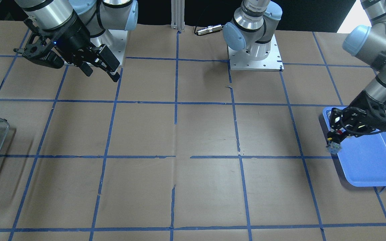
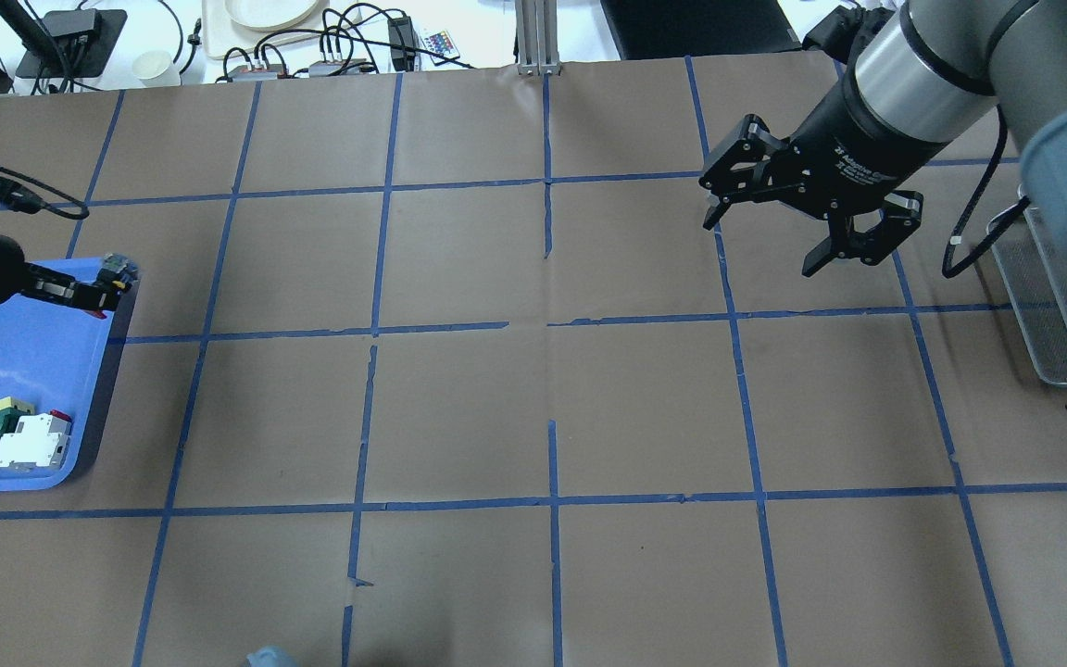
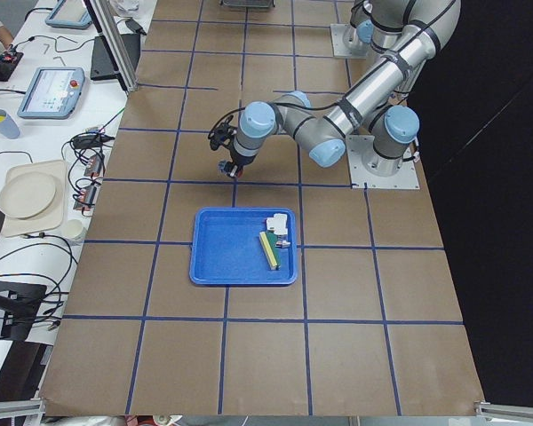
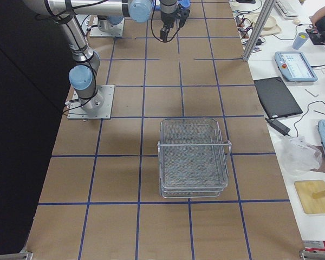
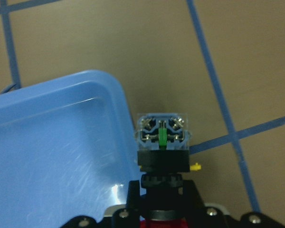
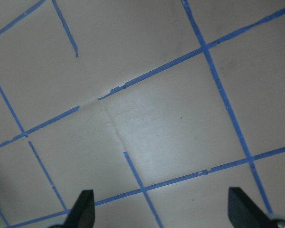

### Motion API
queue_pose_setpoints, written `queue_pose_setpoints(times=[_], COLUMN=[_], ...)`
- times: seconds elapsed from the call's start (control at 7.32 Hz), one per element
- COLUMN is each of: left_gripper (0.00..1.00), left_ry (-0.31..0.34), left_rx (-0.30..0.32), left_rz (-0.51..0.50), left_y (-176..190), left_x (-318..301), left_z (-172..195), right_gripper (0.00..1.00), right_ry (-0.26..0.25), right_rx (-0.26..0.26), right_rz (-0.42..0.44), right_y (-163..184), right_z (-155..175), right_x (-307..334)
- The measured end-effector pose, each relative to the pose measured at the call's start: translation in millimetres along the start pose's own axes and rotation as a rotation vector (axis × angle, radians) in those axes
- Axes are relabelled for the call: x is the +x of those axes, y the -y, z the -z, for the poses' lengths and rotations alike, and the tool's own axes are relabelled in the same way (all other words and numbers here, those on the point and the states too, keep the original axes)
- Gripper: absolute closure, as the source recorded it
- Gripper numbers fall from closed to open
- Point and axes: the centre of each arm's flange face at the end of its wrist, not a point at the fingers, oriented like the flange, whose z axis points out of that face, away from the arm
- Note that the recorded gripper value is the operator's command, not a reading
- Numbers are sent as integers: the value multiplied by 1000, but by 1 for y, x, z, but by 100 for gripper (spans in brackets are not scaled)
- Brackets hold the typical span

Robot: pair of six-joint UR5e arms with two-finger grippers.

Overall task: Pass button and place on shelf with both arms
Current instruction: 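Lift the switch with the left gripper toward the table center while the right gripper approaches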

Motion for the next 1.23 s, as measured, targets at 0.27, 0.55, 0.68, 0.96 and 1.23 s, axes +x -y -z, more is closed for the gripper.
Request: queue_pose_setpoints(times=[0.27, 0.55, 0.68, 0.96, 1.23], left_gripper=[98, 97, 97, 96, 87], left_ry=[-57, -106, -129, -152, -144], left_rx=[10, 42, 68, 135, 189], left_rz=[-177, -346, -420, -566, -625], left_y=[47, 81, 92, 112, 124], left_x=[104, 192, 226, 290, 337], left_z=[23, 31, 30, 27, 29], right_gripper=[0, 0, 0, 0, 0], right_ry=[162, 307, 371, 470, 509], right_rx=[-109, -285, -380, -539, -638], right_rz=[-198, -379, -464, -598, -682], right_y=[10, 24, 35, 48, 68], right_z=[3, 1, -6, -18, -43], right_x=[7, 24, 31, 38, 40])
